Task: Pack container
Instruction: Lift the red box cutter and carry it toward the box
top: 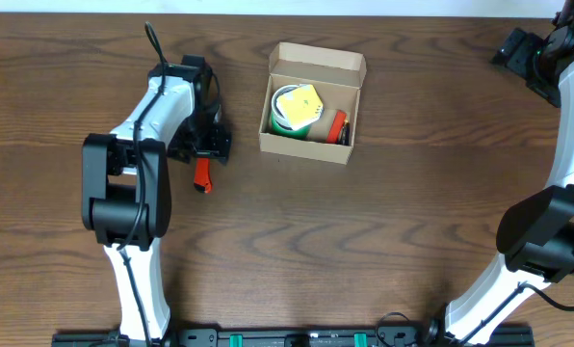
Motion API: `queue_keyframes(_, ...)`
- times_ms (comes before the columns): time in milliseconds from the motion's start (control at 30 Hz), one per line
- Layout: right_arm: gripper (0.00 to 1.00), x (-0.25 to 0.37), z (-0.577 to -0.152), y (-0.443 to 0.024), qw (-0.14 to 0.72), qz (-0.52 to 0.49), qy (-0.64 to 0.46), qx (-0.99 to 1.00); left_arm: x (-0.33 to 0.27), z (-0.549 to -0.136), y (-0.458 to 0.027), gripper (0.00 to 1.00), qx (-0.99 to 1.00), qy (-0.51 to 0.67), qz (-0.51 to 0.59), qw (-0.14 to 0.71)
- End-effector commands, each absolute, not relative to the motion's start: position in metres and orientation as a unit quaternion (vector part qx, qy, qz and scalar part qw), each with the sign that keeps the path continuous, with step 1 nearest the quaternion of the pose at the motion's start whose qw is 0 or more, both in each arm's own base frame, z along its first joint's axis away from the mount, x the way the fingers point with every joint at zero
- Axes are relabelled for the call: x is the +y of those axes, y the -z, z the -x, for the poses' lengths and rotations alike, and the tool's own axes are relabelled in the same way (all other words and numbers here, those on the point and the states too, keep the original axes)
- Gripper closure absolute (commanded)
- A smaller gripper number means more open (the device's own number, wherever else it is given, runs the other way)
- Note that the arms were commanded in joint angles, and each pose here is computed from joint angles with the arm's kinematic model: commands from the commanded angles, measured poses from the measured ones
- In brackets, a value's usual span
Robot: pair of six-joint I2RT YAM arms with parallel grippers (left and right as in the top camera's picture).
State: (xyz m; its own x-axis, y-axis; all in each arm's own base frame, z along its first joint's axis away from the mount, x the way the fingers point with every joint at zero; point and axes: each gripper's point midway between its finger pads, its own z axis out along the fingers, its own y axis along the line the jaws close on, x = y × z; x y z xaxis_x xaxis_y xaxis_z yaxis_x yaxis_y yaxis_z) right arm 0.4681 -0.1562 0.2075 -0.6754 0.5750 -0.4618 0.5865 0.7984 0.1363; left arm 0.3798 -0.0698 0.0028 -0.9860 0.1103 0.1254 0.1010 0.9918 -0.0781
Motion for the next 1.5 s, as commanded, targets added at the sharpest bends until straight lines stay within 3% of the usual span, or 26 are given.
queue_keyframes(0,0.01,-0.155,-0.466,-0.223,0.265,-0.32,0.011,0.91,-0.07,-0.378,0.007,0.18,-0.995,-0.041,0.053,0.076)
queue_keyframes(200,0.01,-0.155,-0.466,-0.223,0.265,-0.32,0.011,0.91,-0.068,-0.375,0.021,0.27,-0.994,-0.039,0.05,0.091)
queue_keyframes(433,0.01,-0.155,-0.466,-0.223,0.265,-0.32,0.011,0.91,-0.067,-0.37,0.031,0.82,-0.993,-0.036,0.04,0.108)
queue_keyframes(500,0.01,-0.155,-0.466,-0.223,0.265,-0.32,0.011,0.91,-0.067,-0.37,0.031,0.93,-0.993,-0.036,0.04,0.107)
queue_keyframes(867,0.01,-0.155,-0.466,-0.223,0.265,-0.32,0.011,0.91,-0.067,-0.365,0.003,0.94,-0.992,-0.032,0.007,0.126)
queue_keyframes(1233,0.01,-0.155,-0.466,-0.223,0.265,-0.32,0.011,0.91,-0.074,-0.41,-0.125,0.94,-0.999,-0.046,0.001,0.016)
queue_keyframes(1367,0.01,-0.155,-0.466,-0.223,0.265,-0.32,0.011,0.91,-0.083,-0.419,-0.17,0.94,-0.997,-0.054,0.053,-0.035)
queue_keyframes(1467,0.01,-0.155,-0.466,-0.223,0.265,-0.32,0.011,0.91,-0.097,-0.419,-0.197,0.94,-0.984,-0.053,0.157,-0.068)
